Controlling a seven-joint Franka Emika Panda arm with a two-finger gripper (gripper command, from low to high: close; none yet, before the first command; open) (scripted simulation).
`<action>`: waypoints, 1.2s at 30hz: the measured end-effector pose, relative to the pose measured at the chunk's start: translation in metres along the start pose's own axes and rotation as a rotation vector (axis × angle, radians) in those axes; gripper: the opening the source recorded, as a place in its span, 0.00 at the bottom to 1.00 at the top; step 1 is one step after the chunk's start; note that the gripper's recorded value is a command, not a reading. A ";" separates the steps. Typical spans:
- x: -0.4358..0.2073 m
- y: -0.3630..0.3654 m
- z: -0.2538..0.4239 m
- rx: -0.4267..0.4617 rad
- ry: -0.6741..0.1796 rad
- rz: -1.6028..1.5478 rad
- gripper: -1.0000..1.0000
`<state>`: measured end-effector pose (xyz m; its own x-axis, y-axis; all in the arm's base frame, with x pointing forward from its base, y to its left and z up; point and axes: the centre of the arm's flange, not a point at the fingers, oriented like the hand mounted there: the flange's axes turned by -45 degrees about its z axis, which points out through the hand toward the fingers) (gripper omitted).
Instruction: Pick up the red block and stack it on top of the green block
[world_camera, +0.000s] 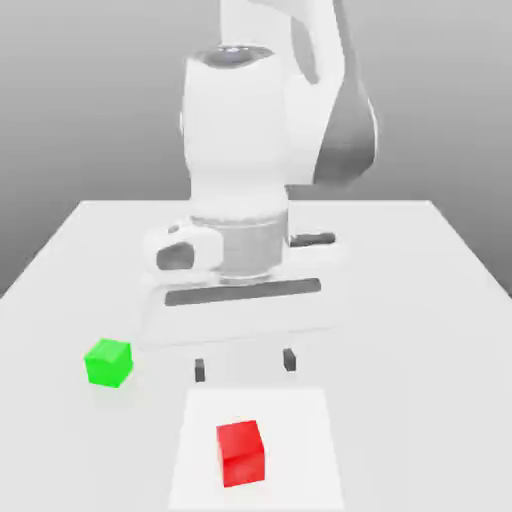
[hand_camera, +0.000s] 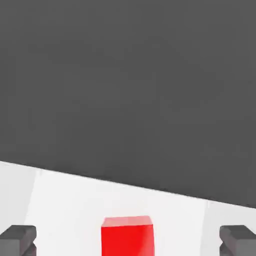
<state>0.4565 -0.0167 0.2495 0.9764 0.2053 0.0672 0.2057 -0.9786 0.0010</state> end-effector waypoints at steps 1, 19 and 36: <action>-0.008 0.000 0.018 0.001 -0.031 -0.009 0.50; -0.017 0.000 0.061 0.001 -0.068 -0.021 0.00; -0.237 0.165 0.008 -0.020 -0.059 0.839 0.00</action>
<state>0.2595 -0.2270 0.2259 0.8068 -0.5909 0.0010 -0.5908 -0.8067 -0.0082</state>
